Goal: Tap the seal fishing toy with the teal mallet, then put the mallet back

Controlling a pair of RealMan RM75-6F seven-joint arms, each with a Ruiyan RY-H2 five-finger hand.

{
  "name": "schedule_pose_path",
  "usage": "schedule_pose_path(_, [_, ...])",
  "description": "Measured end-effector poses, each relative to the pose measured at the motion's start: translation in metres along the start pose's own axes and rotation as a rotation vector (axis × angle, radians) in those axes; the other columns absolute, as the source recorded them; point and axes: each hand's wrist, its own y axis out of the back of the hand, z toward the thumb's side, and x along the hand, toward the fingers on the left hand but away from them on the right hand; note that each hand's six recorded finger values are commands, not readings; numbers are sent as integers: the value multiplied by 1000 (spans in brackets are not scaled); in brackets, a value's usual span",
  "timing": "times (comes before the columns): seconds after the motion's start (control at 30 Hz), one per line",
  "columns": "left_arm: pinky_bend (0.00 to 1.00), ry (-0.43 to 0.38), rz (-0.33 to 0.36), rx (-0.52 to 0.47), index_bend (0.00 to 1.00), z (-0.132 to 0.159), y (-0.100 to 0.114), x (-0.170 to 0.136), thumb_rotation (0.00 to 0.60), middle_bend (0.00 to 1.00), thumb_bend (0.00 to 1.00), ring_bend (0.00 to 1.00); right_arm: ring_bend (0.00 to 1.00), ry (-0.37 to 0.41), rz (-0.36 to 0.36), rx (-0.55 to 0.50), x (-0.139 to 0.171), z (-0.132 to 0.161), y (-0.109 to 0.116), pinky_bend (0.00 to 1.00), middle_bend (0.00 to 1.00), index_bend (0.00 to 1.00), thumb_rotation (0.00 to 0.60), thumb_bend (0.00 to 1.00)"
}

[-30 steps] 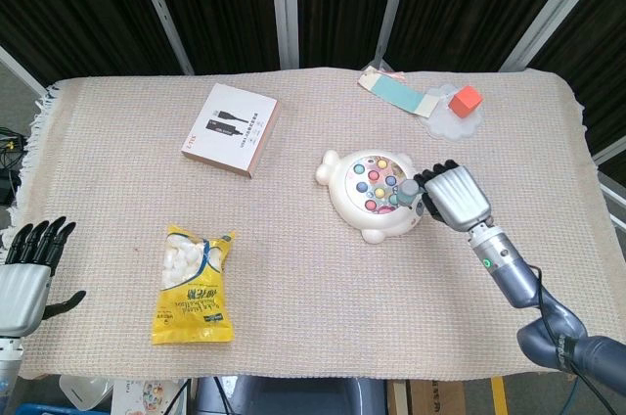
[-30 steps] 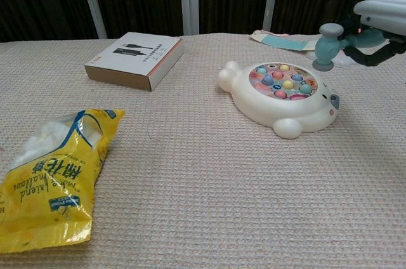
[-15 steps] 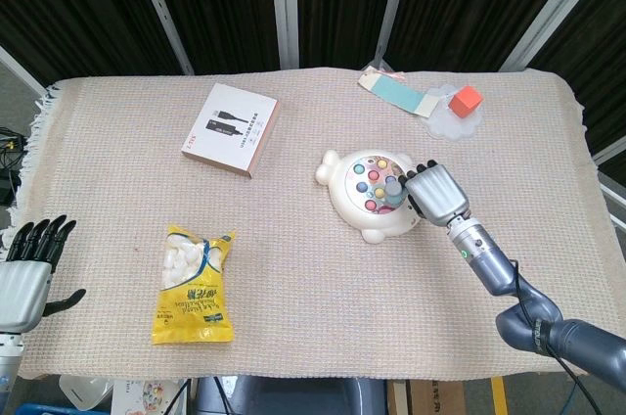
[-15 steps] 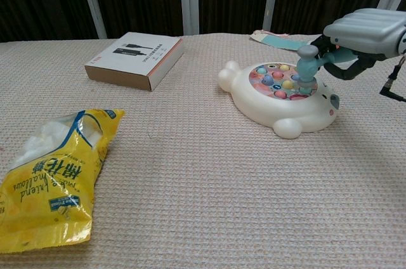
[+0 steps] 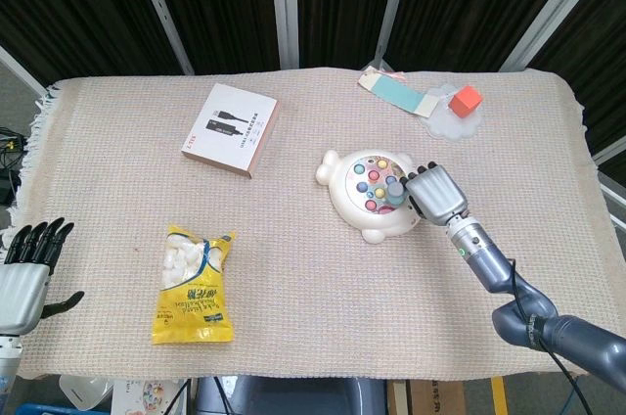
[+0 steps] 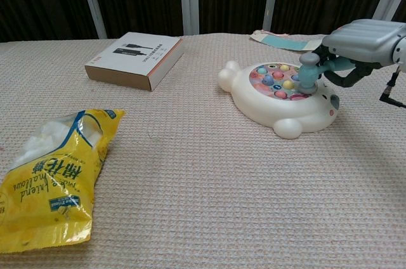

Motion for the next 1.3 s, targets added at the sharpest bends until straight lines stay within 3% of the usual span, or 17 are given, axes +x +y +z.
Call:
schedule_pose_path(0.27, [0,-8,1,-8,0,1,-2,1,600,0,133,0,649,9,-33,-5,2,2,20,542,792,939,600,848])
schedule_pose_path(0.67, [0,3,-15,-11,0,-2,-6,2,600,0,133,0,649,19,-2,-2,-22,18,34,542,792,938,600,847])
schedule_pose_path(1.3, [0,14,-28,-16,0,-8,-11,2,600,0,133,0,651,1,67,39,-33,26,18,544,794,940,600,851])
